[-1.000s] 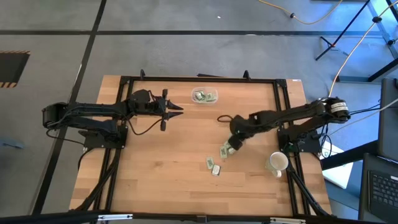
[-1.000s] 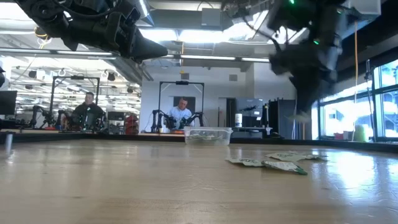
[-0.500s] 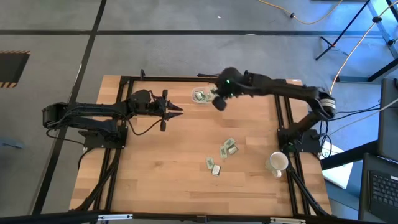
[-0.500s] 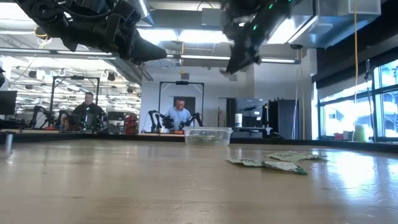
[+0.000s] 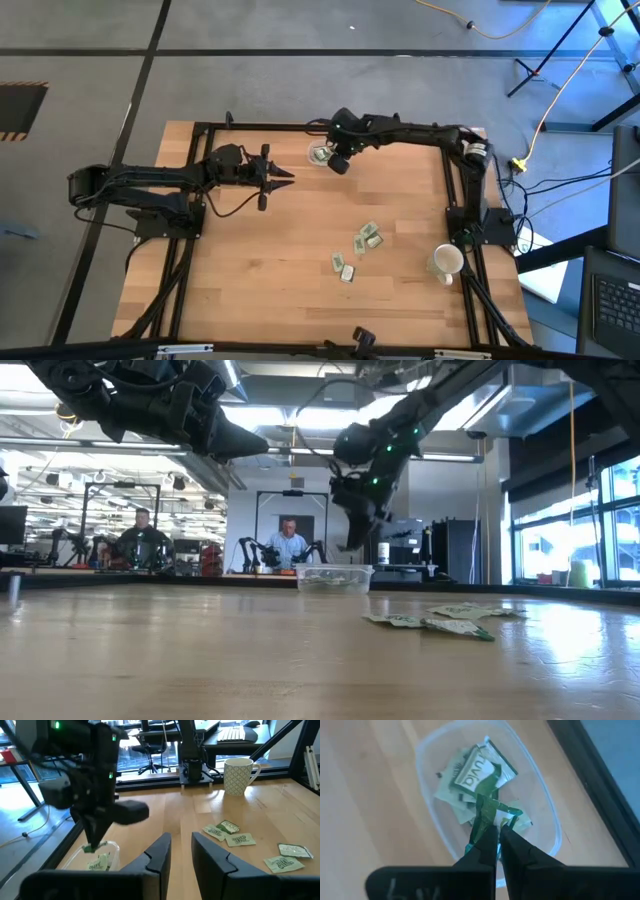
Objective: Pick and place items into bin
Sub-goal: Put the green stevia packet into the transparent bin, then put the white stevia packet into the transparent bin
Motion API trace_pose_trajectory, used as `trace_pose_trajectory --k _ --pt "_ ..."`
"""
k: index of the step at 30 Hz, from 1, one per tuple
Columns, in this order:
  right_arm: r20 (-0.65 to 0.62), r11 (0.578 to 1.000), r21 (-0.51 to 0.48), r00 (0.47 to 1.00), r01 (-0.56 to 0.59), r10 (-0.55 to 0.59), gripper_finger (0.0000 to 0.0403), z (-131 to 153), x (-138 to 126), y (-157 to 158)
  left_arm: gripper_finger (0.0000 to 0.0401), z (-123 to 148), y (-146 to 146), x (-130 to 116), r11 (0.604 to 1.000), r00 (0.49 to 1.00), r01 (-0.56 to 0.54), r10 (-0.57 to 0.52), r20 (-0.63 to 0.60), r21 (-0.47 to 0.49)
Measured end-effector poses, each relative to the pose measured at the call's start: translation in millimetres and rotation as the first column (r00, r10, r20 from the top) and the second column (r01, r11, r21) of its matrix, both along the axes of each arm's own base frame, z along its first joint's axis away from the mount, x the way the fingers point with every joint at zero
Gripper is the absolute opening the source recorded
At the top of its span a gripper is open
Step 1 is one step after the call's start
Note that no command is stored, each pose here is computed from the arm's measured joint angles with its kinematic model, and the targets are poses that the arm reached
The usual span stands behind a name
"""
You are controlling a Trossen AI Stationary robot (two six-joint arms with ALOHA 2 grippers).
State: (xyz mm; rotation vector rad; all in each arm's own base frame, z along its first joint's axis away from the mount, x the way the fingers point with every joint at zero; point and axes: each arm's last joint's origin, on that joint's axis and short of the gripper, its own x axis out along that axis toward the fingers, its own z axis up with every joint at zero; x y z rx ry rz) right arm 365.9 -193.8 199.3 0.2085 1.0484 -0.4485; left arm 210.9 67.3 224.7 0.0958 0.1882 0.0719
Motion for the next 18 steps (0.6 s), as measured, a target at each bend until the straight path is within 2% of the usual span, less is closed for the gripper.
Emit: trace_pose_trajectory --k 4,9,18 --pt "-0.012 1.000 0.009 1.000 0.021 -0.020 0.0017 -11.3 0.6 -8.1 0.0070 0.0 0.0 0.0 1.000 1.000 0.000 0.000 0.000 0.000" --pt "-0.015 1.000 0.010 1.000 0.021 -0.021 0.0031 -12.3 0.7 -8.2 0.0070 -0.2 0.0 0.0 1.000 1.000 0.000 0.000 -0.002 -0.001" --pt "-0.028 1.000 0.017 0.999 0.022 -0.021 0.0103 -8.2 -1.8 -6.9 0.0070 -0.3 0.0 -0.1 1.000 1.000 0.000 0.000 -0.003 -0.001"
